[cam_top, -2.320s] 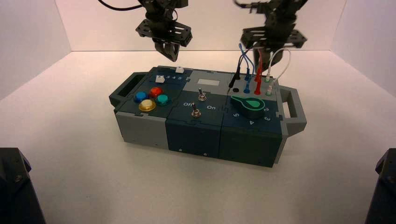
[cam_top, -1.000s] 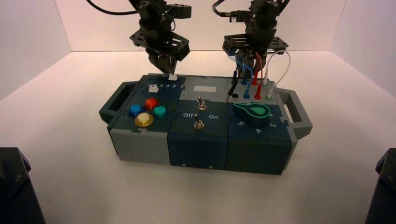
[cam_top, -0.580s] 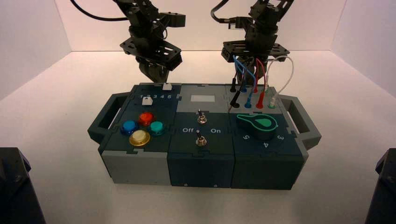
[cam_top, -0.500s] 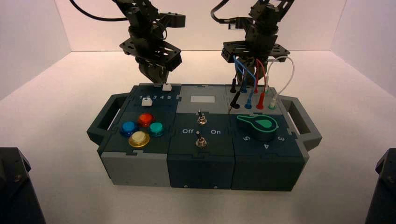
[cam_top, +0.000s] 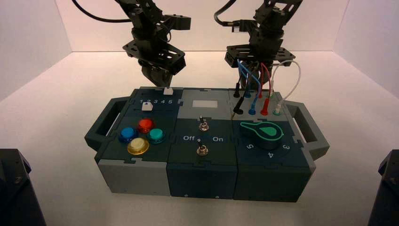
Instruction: Move the box closer.
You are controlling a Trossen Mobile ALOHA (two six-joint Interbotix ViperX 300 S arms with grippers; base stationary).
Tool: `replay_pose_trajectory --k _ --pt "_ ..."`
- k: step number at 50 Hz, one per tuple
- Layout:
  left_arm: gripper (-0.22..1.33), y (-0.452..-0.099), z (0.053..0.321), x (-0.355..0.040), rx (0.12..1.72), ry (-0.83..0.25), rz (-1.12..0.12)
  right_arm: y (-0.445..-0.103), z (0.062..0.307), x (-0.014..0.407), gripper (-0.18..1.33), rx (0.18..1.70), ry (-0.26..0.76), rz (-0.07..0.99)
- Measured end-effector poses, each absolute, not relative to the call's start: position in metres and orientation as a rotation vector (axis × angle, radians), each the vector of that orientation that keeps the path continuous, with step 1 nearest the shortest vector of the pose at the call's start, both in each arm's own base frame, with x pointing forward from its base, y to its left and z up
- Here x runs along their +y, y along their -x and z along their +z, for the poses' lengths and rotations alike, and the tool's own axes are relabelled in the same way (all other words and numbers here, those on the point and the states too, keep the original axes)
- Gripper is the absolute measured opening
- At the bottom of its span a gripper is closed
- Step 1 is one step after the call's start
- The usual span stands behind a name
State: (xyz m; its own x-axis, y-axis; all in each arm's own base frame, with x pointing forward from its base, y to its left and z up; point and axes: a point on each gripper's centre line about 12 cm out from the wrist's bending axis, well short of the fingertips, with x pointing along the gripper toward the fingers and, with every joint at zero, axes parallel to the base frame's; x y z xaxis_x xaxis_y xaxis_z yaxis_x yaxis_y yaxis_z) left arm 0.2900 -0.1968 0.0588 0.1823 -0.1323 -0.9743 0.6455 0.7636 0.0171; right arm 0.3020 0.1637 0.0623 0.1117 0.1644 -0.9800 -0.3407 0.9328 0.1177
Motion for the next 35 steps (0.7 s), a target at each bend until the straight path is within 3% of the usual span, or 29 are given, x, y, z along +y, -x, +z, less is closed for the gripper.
replay_pose_trajectory --k 19,28,30,35 --pt "-0.17 -0.334 0.085 -0.199 1.228 -0.447 -0.543 -0.347 0.101 0.170 -0.14 1.275 0.207 0.392" --pt "-0.17 -0.339 0.112 -0.187 1.196 -0.420 -0.518 -0.351 0.147 0.164 -0.14 1.213 0.205 0.390" --pt "-0.17 -0.339 0.113 -0.188 1.193 -0.420 -0.519 -0.351 0.148 0.164 -0.14 1.212 0.205 0.391" --pt "-0.17 -0.330 0.145 -0.184 1.140 -0.407 -0.523 -0.342 0.176 0.157 -0.14 1.186 0.192 0.389"
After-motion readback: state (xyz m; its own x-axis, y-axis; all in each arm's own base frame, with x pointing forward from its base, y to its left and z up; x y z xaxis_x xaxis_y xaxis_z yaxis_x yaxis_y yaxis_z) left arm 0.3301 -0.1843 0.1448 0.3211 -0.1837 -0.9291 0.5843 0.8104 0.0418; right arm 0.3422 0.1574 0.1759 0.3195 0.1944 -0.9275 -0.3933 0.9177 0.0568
